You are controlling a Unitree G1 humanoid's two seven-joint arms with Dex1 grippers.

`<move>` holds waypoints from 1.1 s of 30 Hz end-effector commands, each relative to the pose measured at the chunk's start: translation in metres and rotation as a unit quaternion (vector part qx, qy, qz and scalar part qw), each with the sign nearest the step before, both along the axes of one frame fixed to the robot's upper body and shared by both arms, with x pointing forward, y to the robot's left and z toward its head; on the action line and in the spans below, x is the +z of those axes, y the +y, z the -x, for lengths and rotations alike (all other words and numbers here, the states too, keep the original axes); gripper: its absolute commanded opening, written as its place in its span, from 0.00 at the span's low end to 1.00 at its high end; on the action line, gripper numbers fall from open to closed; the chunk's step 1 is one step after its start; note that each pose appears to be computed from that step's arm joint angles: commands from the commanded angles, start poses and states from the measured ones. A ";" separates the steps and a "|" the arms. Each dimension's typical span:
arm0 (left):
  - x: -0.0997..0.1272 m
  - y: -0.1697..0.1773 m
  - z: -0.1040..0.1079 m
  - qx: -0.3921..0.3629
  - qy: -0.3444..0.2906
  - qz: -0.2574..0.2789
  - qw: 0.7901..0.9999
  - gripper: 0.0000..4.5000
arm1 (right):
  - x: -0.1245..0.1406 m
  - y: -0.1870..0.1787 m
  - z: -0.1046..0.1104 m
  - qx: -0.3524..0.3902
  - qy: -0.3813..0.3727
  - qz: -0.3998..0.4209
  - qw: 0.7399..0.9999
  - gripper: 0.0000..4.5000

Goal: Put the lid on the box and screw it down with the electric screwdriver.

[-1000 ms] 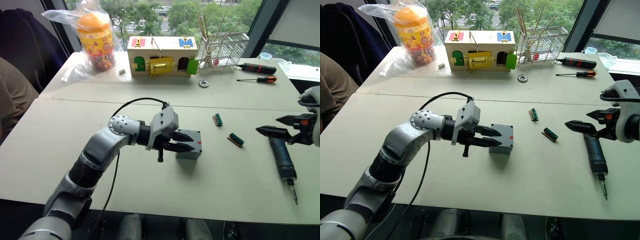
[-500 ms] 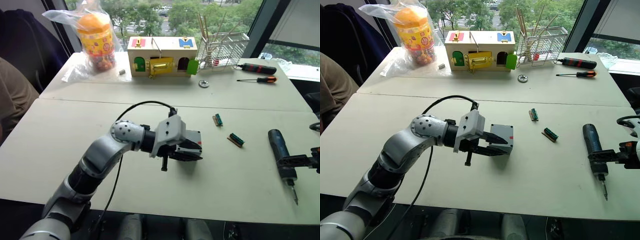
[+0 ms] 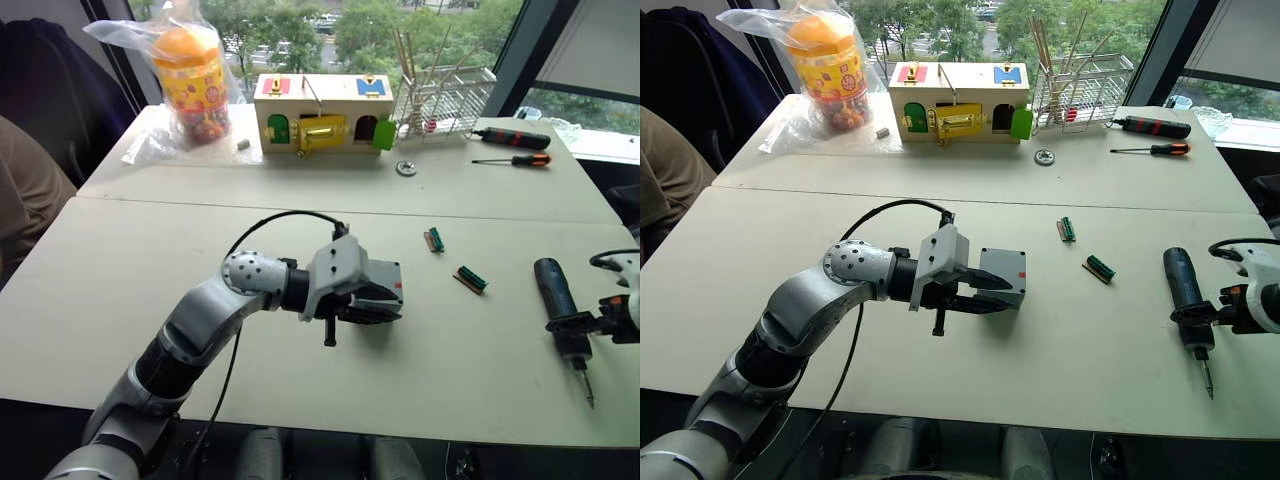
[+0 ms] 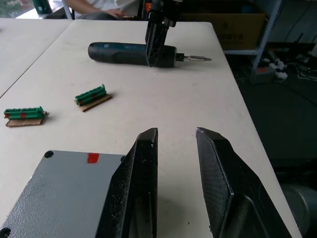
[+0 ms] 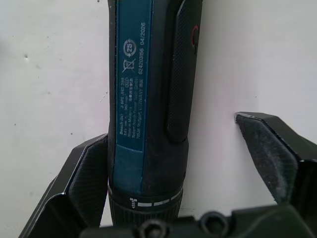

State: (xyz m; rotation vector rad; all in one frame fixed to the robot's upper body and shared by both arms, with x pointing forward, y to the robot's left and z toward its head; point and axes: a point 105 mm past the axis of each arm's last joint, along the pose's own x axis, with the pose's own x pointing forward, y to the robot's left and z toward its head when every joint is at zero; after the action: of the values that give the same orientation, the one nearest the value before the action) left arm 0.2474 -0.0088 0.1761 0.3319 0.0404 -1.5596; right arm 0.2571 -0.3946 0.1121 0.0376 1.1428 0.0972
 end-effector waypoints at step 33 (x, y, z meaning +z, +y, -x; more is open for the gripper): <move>-0.011 0.015 -0.072 0.068 0.020 0.003 0.997 0.27 | 0.178 0.210 -0.039 0.103 -0.650 -0.315 0.684 0.41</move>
State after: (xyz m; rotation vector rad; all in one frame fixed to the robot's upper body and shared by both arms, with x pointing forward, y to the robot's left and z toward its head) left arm 0.3216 0.0137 0.1560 0.2516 0.1448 -1.4048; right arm 0.3091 -0.1875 0.2685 0.4268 -0.2703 0.6034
